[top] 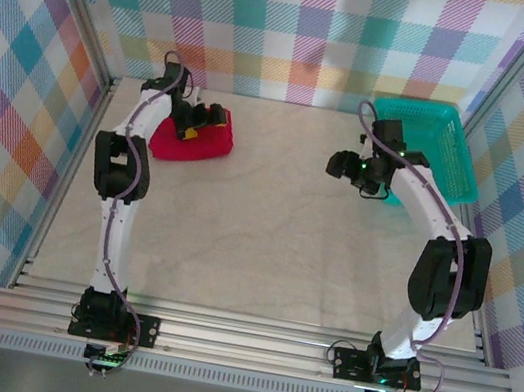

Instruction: Fold the inside-out t-shirt

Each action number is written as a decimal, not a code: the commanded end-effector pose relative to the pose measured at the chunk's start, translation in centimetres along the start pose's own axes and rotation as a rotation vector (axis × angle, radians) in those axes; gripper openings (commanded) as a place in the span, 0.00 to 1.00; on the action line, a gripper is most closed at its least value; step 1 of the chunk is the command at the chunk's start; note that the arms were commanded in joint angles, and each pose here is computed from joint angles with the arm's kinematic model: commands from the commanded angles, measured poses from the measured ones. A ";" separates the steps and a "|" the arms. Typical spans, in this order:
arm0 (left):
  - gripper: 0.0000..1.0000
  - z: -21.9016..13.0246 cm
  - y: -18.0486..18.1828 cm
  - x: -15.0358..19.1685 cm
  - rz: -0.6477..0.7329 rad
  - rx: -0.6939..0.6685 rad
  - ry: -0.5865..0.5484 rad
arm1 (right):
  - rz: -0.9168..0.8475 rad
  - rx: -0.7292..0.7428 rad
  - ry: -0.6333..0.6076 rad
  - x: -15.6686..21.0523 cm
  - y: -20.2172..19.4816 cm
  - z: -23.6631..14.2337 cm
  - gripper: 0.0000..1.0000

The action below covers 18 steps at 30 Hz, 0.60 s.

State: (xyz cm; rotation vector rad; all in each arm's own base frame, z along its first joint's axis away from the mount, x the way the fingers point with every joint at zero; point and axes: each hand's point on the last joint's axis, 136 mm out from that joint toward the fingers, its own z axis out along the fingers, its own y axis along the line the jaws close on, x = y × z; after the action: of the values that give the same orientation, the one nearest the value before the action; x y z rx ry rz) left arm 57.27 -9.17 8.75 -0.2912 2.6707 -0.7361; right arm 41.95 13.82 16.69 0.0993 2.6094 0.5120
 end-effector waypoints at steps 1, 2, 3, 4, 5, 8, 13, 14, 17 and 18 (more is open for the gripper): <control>1.00 -8.2 -4.0 -1.4 0.106 -0.052 -0.166 | -0.145 0.026 -0.199 -3.2 0.7 -3.3 1.00; 1.00 -10.4 -5.0 -1.6 0.130 -0.069 -0.238 | -0.165 0.071 -0.258 -3.8 0.0 -4.1 1.00; 1.00 -12.4 -5.6 -1.6 0.148 -0.103 -0.316 | -0.180 0.112 -0.314 -4.3 -0.7 -4.7 1.00; 1.00 -14.0 -5.9 -1.4 0.163 -0.141 -0.379 | -0.199 0.142 -0.360 -4.6 -1.3 -5.2 1.00; 1.00 -15.6 -6.1 -0.9 0.179 -0.189 -0.447 | -0.237 0.170 -0.414 -4.8 -1.9 -5.5 1.00; 1.00 -18.8 -5.1 2.0 0.222 -0.302 -0.616 | -0.299 0.283 -0.544 -4.3 -4.8 -5.7 1.00; 1.00 -17.5 -0.3 8.7 0.359 -0.359 -0.795 | -0.314 0.340 -0.574 -0.3 -10.1 -2.4 1.00; 1.00 -17.1 1.3 9.9 0.350 -0.388 -0.816 | -0.276 0.350 -0.551 0.5 -11.3 -1.7 1.00; 1.00 -14.9 5.1 13.1 0.341 -0.460 -0.782 | -0.242 0.418 -0.545 2.2 -14.2 -0.2 1.00; 1.00 -14.2 5.9 13.8 0.347 -0.464 -0.784 | -0.236 0.430 -0.556 2.7 -14.8 0.2 1.00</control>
State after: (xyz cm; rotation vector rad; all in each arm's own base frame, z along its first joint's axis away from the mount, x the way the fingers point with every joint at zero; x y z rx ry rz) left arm 38.11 -3.54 12.82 -0.1429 2.1443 0.0118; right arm 38.02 1.73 7.80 0.0218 2.2755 -0.1032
